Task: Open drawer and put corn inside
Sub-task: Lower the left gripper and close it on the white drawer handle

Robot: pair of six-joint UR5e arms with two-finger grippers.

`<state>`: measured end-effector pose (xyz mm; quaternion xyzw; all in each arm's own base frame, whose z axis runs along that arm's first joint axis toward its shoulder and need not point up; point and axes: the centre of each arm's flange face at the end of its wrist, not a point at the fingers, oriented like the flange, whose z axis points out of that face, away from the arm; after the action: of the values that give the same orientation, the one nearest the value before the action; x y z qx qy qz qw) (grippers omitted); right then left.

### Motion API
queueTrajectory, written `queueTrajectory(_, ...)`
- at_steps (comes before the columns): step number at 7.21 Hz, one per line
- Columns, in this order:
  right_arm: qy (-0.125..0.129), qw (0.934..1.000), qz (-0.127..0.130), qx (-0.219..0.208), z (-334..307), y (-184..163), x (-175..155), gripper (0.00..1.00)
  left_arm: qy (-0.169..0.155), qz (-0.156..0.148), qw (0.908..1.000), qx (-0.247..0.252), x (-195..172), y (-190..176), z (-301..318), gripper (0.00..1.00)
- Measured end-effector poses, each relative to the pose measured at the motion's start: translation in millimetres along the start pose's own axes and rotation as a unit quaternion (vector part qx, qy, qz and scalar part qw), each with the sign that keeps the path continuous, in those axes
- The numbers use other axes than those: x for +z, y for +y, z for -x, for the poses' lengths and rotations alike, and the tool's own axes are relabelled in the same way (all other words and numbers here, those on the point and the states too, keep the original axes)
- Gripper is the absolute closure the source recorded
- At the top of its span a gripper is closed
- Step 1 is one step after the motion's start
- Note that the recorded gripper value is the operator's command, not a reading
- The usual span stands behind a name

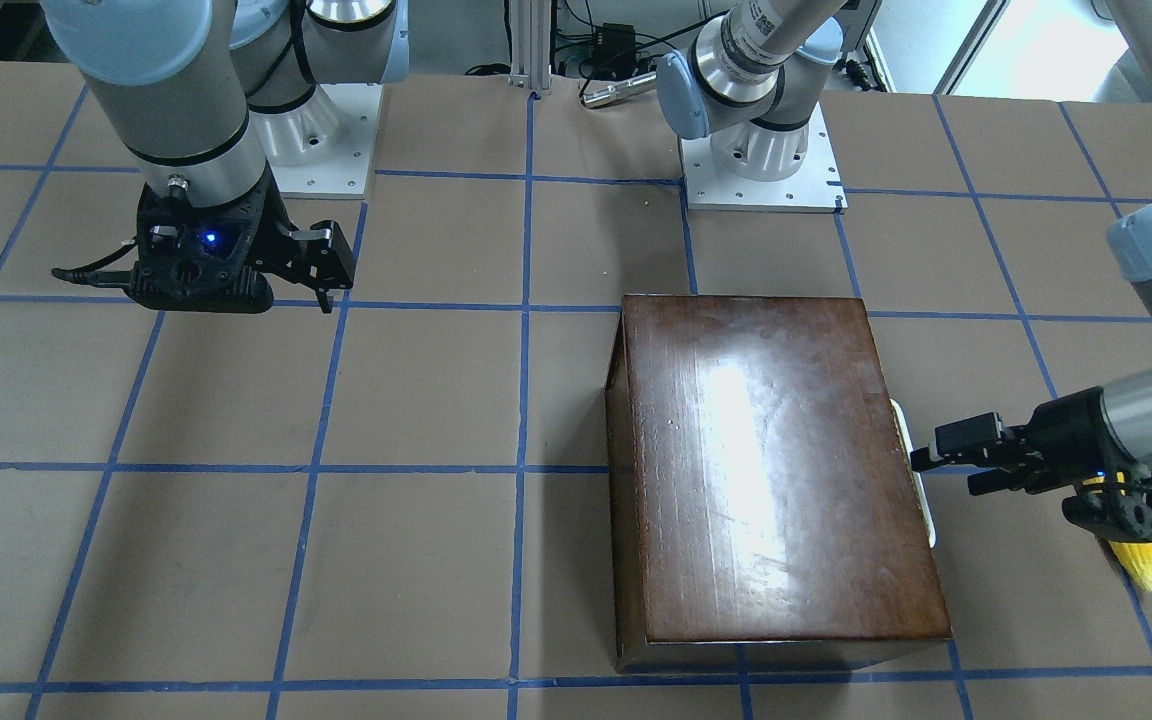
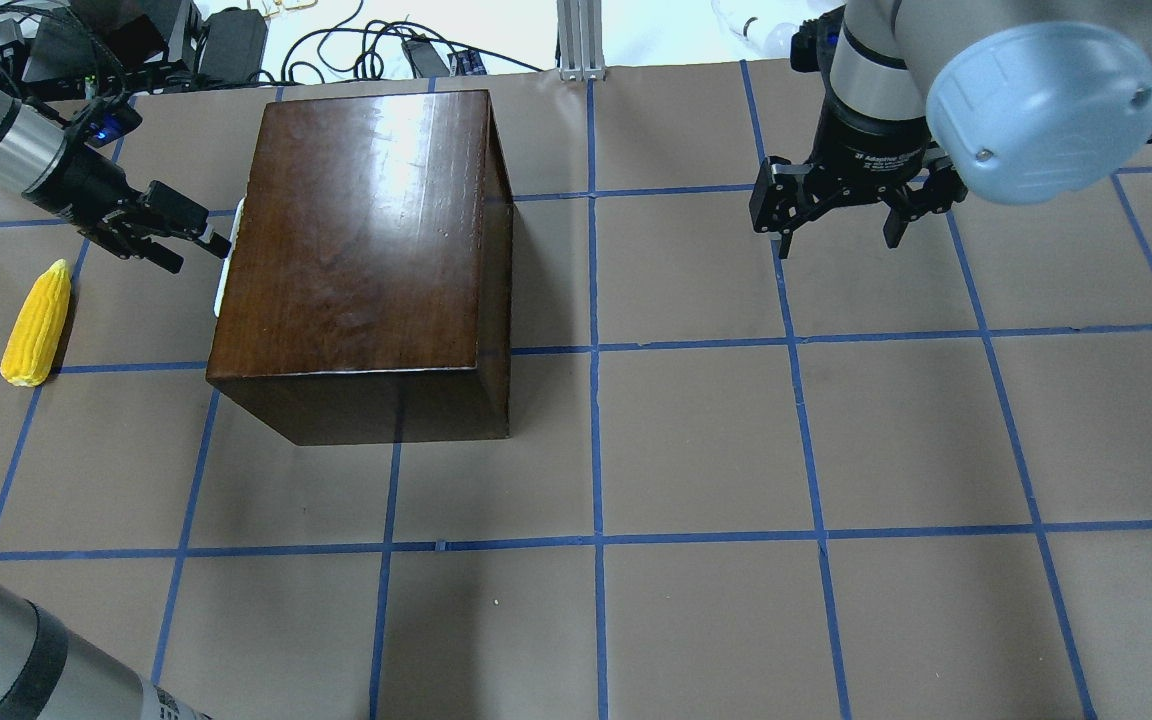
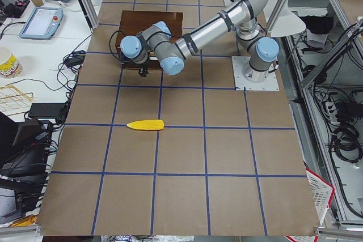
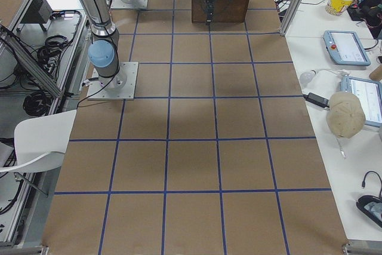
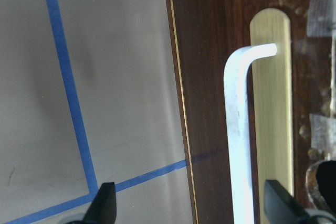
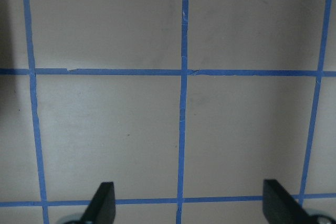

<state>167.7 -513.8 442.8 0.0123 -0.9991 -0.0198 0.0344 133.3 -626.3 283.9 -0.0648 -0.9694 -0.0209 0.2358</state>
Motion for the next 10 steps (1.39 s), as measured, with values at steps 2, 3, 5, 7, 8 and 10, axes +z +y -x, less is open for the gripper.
queueTrajectory(2,0.000,1.0000,0.000,0.000,0,0,0,0.00,0.015,0.003,0.9999,-0.002,12,2,1,0.00)
queueTrajectory(3,0.000,1.0000,0.000,0.000,0,0,0,0.00,0.017,0.004,0.9998,-0.003,15,2,3,0.00)
queueTrajectory(5,0.000,1.0000,0.000,0.000,0,0,0,0.00,0.019,0.007,0.9998,0.007,19,2,6,0.00)
queueTrajectory(7,0.000,1.0000,0.000,0.000,0,0,0,0.00,0.022,0.009,0.9997,0.010,23,2,8,0.00)
queueTrajectory(8,0.000,1.0000,0.000,0.000,0,0,0,0.00,0.024,0.010,0.9996,0.010,25,2,9,0.00)
queueTrajectory(10,0.000,1.0000,0.000,0.000,0,0,0,0.00,0.027,0.013,0.9995,0.008,30,1,12,0.00)
